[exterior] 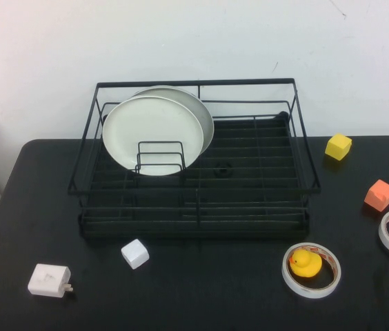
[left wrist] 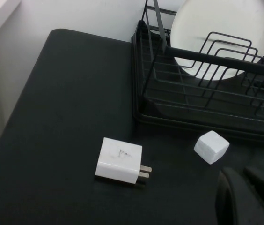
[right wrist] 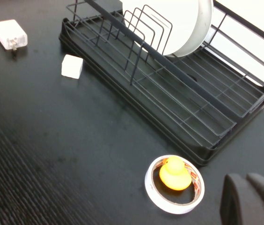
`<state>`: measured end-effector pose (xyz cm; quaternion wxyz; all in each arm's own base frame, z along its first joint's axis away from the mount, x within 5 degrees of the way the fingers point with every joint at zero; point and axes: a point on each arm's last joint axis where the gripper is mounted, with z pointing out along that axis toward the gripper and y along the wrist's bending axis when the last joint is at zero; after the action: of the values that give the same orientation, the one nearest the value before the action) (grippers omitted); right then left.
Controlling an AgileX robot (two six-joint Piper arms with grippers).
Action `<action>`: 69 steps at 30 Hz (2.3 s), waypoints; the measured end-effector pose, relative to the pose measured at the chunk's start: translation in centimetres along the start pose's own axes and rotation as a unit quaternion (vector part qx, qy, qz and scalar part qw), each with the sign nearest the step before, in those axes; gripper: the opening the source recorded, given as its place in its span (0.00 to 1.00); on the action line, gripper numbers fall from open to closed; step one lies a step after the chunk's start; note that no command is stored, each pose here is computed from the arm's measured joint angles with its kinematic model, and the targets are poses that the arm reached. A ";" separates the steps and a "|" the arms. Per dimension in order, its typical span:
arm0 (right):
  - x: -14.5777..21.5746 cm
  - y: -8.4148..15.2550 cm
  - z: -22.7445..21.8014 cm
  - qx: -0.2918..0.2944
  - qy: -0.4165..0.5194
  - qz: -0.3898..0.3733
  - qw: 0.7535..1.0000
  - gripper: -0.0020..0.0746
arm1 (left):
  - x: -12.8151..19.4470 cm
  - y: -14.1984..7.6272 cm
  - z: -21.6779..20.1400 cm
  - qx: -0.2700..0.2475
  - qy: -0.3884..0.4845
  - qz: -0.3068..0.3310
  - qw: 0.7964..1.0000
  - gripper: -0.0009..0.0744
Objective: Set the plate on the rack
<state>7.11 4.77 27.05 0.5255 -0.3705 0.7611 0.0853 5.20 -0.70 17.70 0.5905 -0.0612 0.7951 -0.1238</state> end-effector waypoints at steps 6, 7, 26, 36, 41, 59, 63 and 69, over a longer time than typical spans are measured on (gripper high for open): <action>0.0 0.0 0.0 0.000 0.000 0.000 1.000 0.02 | 0.0 0.0 0.0 -0.002 0.000 -0.005 1.000 0.01; 0.0 0.0 0.0 0.000 0.000 0.000 1.000 0.02 | 0.0 0.0 0.0 -0.002 0.000 -0.007 1.000 0.01; 0.0 0.0 0.0 -0.001 0.001 0.000 1.000 0.02 | 0.0 0.1 0.0 -0.003 0.000 -0.003 1.000 0.01; 0.0 0.0 0.0 -0.001 0.000 0.001 1.000 0.02 | 0.0 0.1 0.0 -0.003 0.000 0.039 0.999 0.01; 0.0 0.0 0.0 -0.001 0.000 0.001 1.000 0.02 | 0.0 0.1 0.0 -0.003 0.000 0.045 0.999 0.01; 0.0 0.0 0.0 -0.003 -0.002 0.004 1.000 0.02 | 0.0 0.1 0.0 -0.003 0.000 0.047 0.999 0.01; 0.0 0.1 -0.3 0.011 -0.006 -0.005 1.000 0.02 | 0.0 0.1 0.0 -0.003 0.000 0.047 0.999 0.01; 1.1 0.3 -1.1 0.083 -0.040 -0.011 0.996 0.02 | 0.0 0.1 0.0 -0.003 0.000 0.047 0.999 0.01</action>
<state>5.86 3.90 26.52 0.5857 -0.3301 0.7396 0.0307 5.20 -0.65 17.68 0.5951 -0.0252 0.7978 -0.0932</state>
